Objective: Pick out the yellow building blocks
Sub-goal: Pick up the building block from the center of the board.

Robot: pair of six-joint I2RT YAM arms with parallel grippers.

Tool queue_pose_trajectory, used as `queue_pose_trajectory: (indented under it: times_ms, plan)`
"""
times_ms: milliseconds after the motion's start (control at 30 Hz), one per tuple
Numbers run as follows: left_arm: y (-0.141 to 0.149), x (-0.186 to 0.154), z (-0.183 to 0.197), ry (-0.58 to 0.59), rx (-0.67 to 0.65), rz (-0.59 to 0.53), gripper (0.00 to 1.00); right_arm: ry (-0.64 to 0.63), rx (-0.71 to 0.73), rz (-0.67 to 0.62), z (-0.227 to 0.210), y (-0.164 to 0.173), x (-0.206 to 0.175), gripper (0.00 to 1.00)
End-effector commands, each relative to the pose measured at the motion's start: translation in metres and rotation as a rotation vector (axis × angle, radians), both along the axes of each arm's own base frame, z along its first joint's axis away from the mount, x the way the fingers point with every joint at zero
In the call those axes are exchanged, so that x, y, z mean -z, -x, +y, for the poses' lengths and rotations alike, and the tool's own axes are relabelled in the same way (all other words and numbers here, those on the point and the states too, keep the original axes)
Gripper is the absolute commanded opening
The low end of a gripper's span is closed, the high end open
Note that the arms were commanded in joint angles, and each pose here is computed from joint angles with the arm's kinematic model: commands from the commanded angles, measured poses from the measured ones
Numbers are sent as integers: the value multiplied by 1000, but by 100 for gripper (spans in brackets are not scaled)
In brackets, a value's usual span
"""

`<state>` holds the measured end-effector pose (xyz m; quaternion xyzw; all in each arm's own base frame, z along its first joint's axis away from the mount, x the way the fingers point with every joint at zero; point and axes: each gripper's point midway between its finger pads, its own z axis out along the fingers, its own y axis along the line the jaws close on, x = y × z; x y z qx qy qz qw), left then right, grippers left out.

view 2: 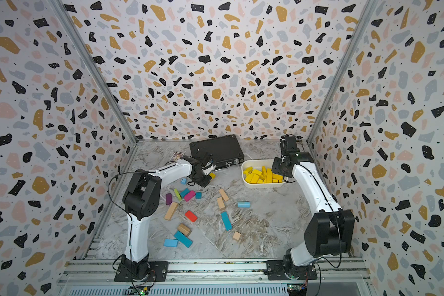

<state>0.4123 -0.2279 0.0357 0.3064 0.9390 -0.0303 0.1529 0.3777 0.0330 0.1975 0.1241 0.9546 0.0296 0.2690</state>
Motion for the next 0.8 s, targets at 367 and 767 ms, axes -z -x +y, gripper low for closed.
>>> queue_pose_trajectory:
  times_ms: [367, 767]
  plan:
    - [6, -61, -13, 162, 23, -124, 0, -75, -2, -30, 10, 17, -14, 43]
    - [65, -133, -81, 613, 244, -270, 0, -590, -444, -74, 160, 20, -47, 47]
